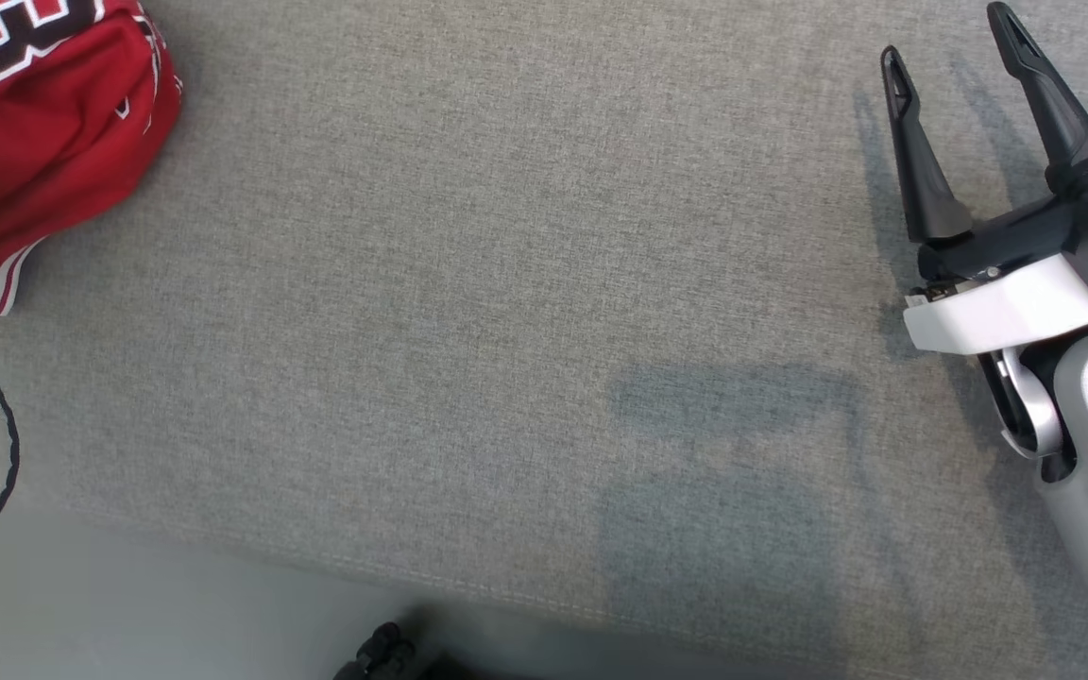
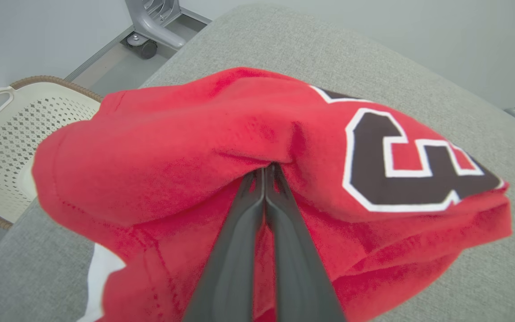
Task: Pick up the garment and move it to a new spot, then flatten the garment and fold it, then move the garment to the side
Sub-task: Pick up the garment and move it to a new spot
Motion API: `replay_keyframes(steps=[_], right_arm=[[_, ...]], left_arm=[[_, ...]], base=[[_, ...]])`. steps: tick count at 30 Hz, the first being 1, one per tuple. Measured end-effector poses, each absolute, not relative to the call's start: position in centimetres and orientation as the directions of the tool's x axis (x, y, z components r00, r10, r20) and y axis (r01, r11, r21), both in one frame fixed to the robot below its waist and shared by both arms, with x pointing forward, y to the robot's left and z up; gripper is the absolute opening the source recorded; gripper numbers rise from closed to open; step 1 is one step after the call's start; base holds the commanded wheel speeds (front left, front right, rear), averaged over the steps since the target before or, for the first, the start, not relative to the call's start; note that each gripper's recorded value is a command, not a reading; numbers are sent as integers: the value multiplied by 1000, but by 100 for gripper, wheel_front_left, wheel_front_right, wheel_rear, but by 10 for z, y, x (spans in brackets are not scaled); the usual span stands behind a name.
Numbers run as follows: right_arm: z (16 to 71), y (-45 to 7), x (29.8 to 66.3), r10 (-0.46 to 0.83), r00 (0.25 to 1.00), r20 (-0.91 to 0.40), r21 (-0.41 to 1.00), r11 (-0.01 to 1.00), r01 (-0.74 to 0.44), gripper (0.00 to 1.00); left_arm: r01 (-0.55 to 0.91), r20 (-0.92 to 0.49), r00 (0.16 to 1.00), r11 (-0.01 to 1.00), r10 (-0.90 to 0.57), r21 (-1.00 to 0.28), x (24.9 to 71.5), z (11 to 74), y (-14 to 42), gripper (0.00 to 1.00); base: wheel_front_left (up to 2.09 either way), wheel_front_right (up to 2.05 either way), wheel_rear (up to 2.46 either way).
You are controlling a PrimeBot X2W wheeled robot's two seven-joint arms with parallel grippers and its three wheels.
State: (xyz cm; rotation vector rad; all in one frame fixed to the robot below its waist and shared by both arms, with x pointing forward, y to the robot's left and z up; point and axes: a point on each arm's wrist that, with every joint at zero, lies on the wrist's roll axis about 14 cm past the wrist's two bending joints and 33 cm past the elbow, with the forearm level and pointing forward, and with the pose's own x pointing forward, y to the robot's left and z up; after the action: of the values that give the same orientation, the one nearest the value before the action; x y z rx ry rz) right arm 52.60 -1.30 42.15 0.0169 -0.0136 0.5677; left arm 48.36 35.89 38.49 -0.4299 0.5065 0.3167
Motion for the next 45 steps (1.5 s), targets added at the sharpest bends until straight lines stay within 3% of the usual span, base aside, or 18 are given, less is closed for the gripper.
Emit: replay_keyframes(steps=[8,17,22,30,34,45], right_arm=[[440,-15,516,509,859,57,48,858,-512,100],[460,-21,494,465,883,66,92,878,-469,100],[471,-24,482,438,896,78,119,888,-444,100],[484,-41,461,367,927,76,150,915,-375,100],[492,-60,453,317,945,79,137,936,-325,100],[500,-106,416,183,981,62,124,974,-189,100]], left_arm=[[-178,-354,932,950,78,-259,517,444,326,0],[255,-161,944,947,-288,-196,528,511,193,0],[477,-67,867,860,-494,-181,509,541,111,0],[755,31,645,631,-763,-179,455,576,-9,0],[833,36,543,533,-839,-148,434,588,-49,0],[915,-48,381,384,-923,-121,400,573,-118,0]], base=[[0,0,0],[0,0,0],[0,0,0],[0,0,0],[0,0,0],[0,0,0]])
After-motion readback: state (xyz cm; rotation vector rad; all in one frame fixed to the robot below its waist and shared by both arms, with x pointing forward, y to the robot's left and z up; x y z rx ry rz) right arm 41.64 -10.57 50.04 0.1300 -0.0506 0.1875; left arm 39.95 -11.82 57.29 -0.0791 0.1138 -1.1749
